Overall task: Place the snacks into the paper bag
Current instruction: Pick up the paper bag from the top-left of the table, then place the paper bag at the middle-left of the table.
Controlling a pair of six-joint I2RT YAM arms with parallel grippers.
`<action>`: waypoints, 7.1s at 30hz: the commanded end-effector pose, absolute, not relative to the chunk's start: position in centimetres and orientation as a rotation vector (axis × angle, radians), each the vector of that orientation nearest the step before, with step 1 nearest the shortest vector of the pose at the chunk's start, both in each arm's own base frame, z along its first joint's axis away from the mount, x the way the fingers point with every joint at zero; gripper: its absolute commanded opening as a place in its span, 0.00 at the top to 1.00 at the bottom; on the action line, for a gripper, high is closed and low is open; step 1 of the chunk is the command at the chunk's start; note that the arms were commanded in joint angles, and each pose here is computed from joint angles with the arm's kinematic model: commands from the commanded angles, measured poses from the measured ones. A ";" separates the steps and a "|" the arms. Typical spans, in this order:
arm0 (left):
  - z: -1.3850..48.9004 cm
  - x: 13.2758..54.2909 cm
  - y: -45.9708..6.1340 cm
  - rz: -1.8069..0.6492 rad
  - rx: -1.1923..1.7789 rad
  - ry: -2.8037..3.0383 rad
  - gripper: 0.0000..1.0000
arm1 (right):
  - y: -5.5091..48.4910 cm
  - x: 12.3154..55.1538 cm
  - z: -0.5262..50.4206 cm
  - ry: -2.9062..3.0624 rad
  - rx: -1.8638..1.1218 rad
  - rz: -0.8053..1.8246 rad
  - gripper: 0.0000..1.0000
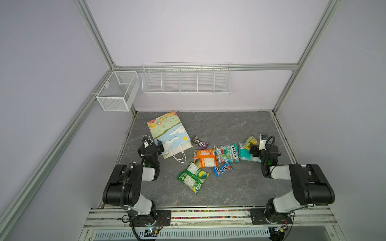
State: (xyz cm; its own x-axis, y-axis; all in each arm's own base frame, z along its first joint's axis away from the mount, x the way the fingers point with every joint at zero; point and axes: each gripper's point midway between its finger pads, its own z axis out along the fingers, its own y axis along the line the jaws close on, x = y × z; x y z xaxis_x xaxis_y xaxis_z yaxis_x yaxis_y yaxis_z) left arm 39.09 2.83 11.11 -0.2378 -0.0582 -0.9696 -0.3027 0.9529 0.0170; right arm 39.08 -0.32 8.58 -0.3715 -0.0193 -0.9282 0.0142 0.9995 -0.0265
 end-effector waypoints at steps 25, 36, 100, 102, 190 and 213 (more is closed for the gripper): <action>11.9 39.6 3.2 0.254 -0.273 1.776 0.00 | -0.3 39.6 9.3 1.923 -0.028 -0.038 0.12; 11.9 39.6 3.2 0.254 -0.273 1.776 0.00 | -0.3 39.6 9.3 1.924 -0.029 -0.038 0.12; 16.3 30.9 -15.6 0.463 1.051 2.094 0.00 | 9.0 29.2 23.9 2.031 0.032 0.626 0.12; 15.7 30.9 -15.7 0.487 1.070 2.106 0.00 | 8.8 29.0 23.6 2.039 0.031 0.614 0.12; 38.2 36.7 -8.9 0.434 0.168 2.308 1.00 | 21.9 23.4 24.8 2.164 -0.401 0.798 0.12; 31.3 41.0 -5.8 -0.254 -0.311 2.512 1.00 | 25.8 23.1 25.0 2.187 -0.450 0.753 0.12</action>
